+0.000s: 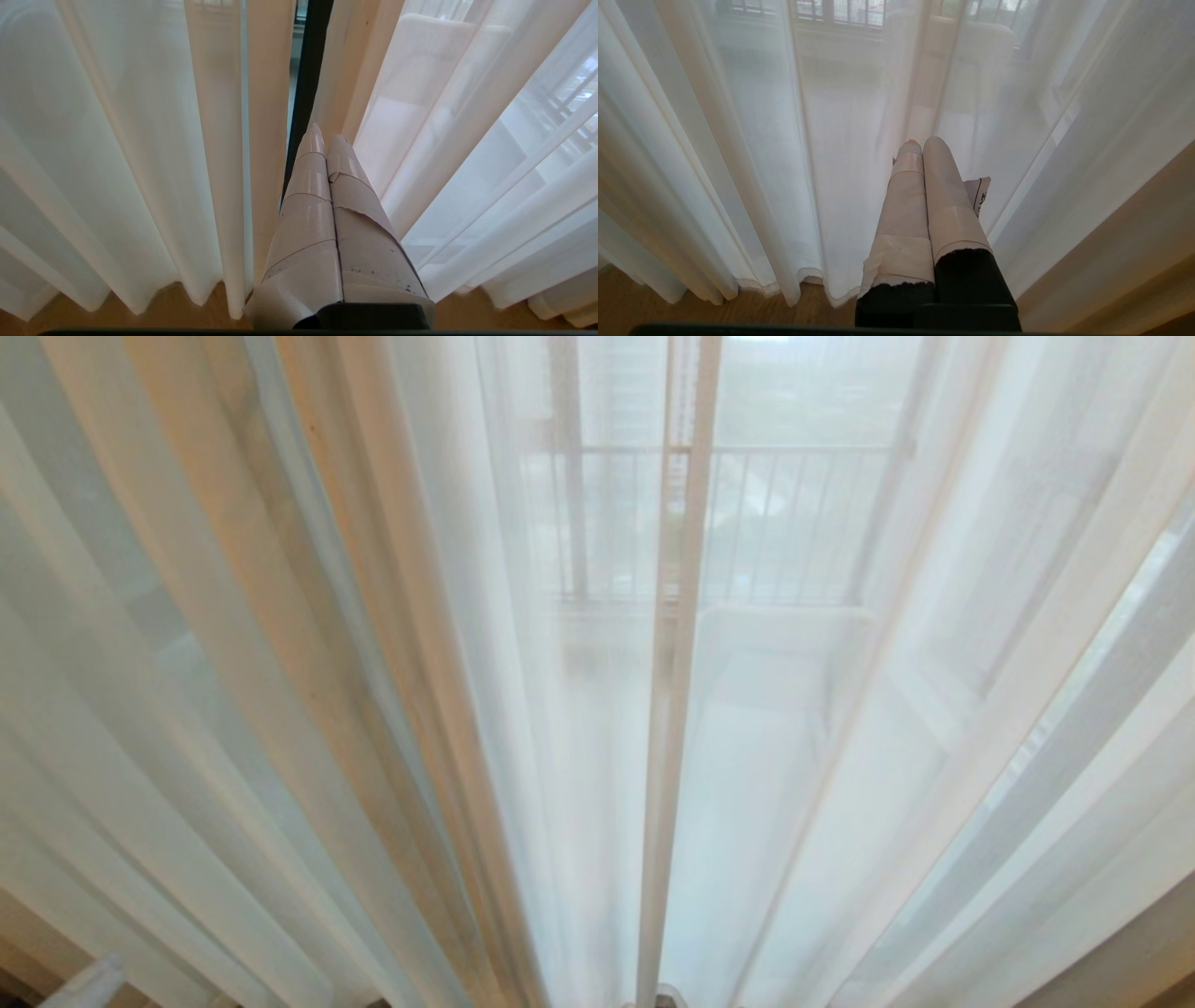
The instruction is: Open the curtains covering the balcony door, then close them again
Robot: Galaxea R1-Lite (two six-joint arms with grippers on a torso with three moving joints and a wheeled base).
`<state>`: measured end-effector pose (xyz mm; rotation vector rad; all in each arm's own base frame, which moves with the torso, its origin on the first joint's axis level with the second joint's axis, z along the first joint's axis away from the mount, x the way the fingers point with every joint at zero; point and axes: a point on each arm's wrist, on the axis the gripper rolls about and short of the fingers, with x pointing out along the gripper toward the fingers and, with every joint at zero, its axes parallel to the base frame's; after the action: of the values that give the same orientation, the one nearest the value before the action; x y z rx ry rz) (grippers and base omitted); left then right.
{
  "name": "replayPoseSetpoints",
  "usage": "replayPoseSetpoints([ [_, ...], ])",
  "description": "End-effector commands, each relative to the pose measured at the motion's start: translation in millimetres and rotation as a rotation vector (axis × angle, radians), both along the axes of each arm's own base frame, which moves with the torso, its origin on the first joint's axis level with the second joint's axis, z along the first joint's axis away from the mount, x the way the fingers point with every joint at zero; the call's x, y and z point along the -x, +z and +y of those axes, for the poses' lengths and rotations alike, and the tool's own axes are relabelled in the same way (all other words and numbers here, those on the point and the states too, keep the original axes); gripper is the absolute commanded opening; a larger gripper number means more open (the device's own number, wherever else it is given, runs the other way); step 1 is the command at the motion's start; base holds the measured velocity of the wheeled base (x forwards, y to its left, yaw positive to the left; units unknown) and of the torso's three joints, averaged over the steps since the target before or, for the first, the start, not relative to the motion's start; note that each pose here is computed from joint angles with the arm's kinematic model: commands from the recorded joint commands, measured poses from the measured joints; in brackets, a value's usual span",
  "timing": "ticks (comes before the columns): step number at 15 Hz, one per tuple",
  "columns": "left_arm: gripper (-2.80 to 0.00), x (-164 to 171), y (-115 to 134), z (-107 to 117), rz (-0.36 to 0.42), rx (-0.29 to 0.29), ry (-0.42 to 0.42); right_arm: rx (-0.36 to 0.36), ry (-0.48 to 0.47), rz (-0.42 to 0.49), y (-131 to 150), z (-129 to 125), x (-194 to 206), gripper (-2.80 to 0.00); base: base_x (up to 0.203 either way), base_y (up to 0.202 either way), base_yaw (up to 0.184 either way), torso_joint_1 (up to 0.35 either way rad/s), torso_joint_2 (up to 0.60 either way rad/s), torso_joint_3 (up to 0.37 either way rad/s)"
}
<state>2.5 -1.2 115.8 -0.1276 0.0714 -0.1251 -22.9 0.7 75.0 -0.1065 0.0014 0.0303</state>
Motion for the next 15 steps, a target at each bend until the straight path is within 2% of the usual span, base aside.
replayPoseSetpoints([
  [1, -2.8, -1, -14, 0, -0.005, -0.03, -0.001, 0.001, 0.0, 0.002, 0, 0, 0, -2.8, 0.0, 0.0, 0.0, 0.0, 0.0, 0.0],
  [3, -2.8, -1, -14, 0, -0.008, -0.037, 0.001, 0.001, 0.0, 0.001, 0, 0, 0, -2.8, 0.0, 0.0, 0.0, 0.0, 0.0, 0.0],
  [4, -2.8, 1, -14, 0, -0.02, -0.036, 0.032, 0.001, 0.0, 0.002, 0, 0, 0, -2.8, 0.0, 0.0, 0.0, 0.0, 0.0, 0.0],
  [10, -2.8, 25, -28, -1, -0.172, -0.007, 0.049, 0.001, 0.0, 0.002, 0, 0, 0, -2.8, 0.0, 0.0, 0.0, 0.0, 0.0, 0.0],
  [11, -2.8, 26, -28, -1, -0.185, -0.021, 0.054, 0.001, 0.0, 0.002, 0, 0, 0, -2.8, 0.0, 0.0, 0.0, 0.0, 0.0, 0.0],
  [13, -2.8, 26, -28, 0, -0.192, -0.119, 0.077, 0.001, 0.0, 0.002, 0, 0, 0, -2.8, 0.0, 0.0, 0.0, 0.0, 0.0, 0.0],
  [15, -2.8, 25, -32, 0, -0.164, -0.338, 0.101, 0.001, 0.0, 0.002, 0, 0, 0, -2.8, 0.0, 0.0, 0.0, 0.0, 0.0, 0.0],
])
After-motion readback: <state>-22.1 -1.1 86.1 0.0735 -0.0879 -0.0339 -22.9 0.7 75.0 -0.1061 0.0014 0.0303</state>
